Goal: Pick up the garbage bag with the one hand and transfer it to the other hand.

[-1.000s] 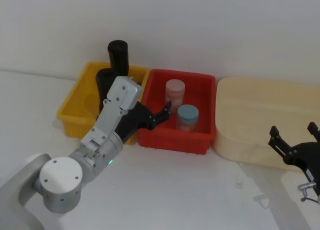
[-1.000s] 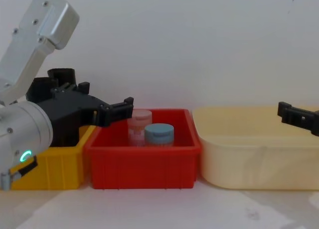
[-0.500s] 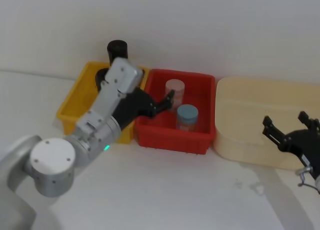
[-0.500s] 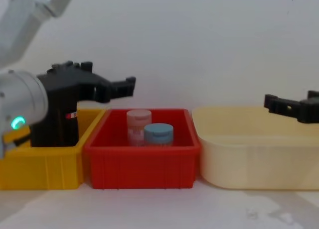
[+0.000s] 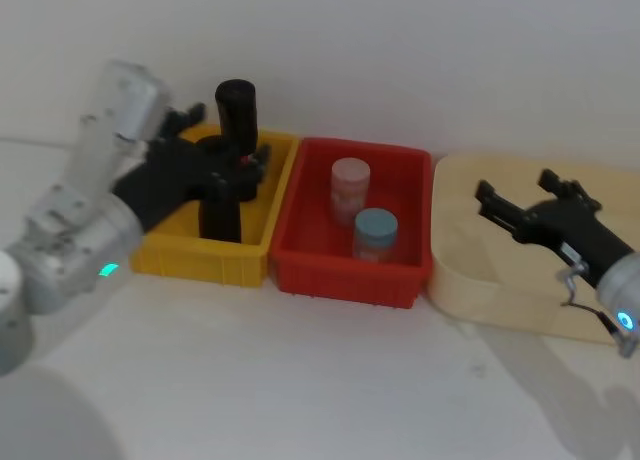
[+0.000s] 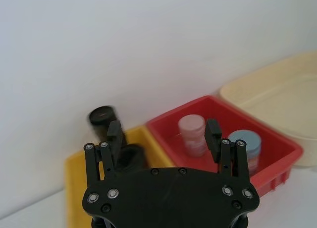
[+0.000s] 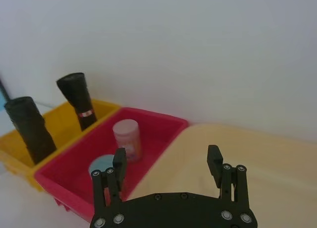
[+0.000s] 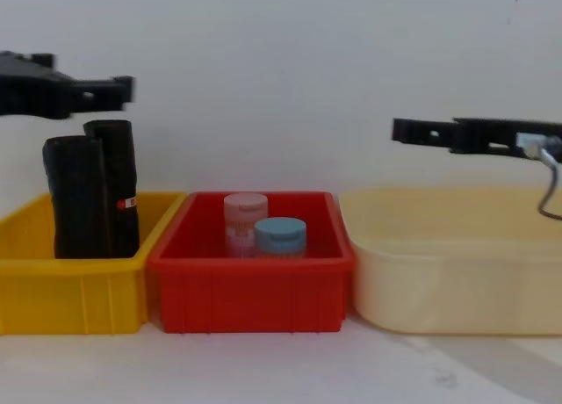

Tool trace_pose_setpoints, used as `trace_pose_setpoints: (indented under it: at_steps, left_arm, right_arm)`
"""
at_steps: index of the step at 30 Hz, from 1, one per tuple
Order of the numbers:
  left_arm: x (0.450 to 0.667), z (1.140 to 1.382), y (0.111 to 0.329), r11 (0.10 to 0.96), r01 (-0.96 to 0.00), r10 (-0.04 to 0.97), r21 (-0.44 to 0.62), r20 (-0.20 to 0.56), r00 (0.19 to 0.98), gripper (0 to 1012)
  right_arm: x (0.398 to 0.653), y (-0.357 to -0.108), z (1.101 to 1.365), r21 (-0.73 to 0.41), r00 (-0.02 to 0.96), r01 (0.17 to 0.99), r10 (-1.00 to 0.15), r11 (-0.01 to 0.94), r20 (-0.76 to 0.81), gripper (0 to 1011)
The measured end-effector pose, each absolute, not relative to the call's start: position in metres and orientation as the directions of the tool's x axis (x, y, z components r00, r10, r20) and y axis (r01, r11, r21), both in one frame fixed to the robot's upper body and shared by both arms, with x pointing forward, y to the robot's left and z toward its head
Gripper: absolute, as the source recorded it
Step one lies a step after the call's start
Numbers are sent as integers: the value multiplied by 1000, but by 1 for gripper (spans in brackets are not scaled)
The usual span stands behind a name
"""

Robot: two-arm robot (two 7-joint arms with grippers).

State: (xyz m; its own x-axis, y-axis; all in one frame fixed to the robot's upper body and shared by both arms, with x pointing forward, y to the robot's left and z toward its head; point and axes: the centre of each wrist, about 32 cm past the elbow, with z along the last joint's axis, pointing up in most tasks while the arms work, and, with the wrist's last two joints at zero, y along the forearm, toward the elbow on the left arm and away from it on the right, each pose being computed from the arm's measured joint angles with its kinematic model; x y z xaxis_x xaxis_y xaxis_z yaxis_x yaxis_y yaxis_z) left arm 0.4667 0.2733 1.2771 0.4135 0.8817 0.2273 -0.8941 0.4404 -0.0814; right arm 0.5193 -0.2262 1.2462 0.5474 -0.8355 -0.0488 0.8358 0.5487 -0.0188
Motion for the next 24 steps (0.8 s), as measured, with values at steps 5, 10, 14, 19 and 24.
trace_pose_setpoints:
  at_steps: [5,10,14,19,24]
  left_arm:
    - [457,1284,300,402,-913,901,-70,206,381,1001]
    - [451,1285,321,373,-926,915,-53,186,358,1001]
    - [450,1282,335,356,-934,923,-33,168,346,1001]
    - [453,1276,346,354,-935,925,-7,151,349,1001]
    - [458,1270,353,366,-931,921,13,137,364,1001]
  right_arm:
    - [534,-214,1259,-36,589,805,-805,592,-66,1001]
    - [545,-205,1266,-50,614,785,-786,617,-73,1001]
    - [552,-197,1268,-70,630,769,-772,635,-79,1001]
    - [558,-190,1269,-87,643,757,-762,648,-81,1001]
    - [561,-186,1269,-94,648,751,-757,653,-79,1001]
